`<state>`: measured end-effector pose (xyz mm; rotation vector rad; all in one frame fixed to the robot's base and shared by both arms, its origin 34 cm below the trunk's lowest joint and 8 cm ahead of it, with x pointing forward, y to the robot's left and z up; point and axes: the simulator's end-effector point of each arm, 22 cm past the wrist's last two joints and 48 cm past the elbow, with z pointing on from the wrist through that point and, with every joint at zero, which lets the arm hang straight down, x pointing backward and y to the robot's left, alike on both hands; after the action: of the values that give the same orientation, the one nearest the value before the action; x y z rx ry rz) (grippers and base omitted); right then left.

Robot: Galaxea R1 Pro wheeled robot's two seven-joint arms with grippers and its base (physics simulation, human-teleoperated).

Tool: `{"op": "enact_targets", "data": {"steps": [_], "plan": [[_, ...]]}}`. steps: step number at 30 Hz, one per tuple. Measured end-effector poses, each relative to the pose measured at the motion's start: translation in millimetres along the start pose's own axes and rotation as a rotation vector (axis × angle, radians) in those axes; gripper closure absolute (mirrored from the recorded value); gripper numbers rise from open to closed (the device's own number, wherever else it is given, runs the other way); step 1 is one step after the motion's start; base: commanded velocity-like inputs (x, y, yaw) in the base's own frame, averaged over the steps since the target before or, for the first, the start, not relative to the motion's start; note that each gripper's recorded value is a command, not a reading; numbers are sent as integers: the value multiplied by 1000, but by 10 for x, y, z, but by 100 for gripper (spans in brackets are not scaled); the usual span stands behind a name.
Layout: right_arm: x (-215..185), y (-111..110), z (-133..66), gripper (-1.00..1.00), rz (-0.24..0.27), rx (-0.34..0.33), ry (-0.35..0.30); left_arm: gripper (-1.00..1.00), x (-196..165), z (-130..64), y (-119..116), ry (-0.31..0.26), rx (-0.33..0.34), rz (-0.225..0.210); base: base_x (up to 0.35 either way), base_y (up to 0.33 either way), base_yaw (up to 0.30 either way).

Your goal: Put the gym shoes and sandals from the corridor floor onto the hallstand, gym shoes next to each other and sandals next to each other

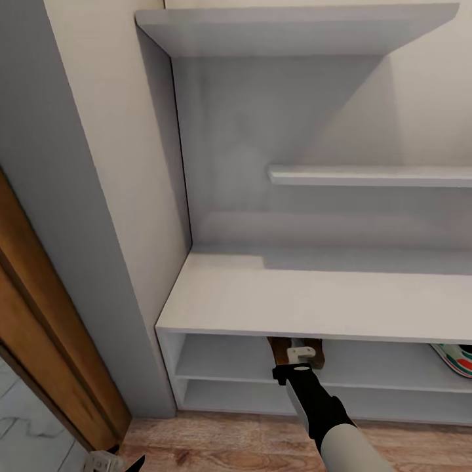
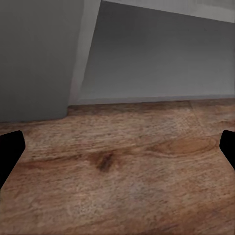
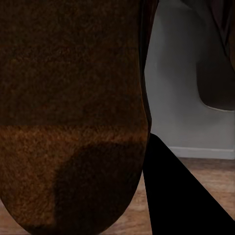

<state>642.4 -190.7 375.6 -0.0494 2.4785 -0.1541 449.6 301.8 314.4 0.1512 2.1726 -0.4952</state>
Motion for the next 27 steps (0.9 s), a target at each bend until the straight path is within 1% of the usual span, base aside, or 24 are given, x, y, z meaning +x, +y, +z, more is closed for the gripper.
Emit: {"op": "enact_targets", "data": {"steps": [8, 19, 27], "plan": [[-1, 0, -2, 100, 0, 0, 0, -100, -3, 0, 1, -1, 0, 0, 127, 0, 0], [0, 0, 0, 100, 0, 0, 0, -100, 0, 0, 0, 0, 0, 0, 28, 0, 0], [-1, 0, -2, 100, 0, 0, 0, -100, -1, -1, -2, 0, 1, 0, 144, 0, 0]]}}
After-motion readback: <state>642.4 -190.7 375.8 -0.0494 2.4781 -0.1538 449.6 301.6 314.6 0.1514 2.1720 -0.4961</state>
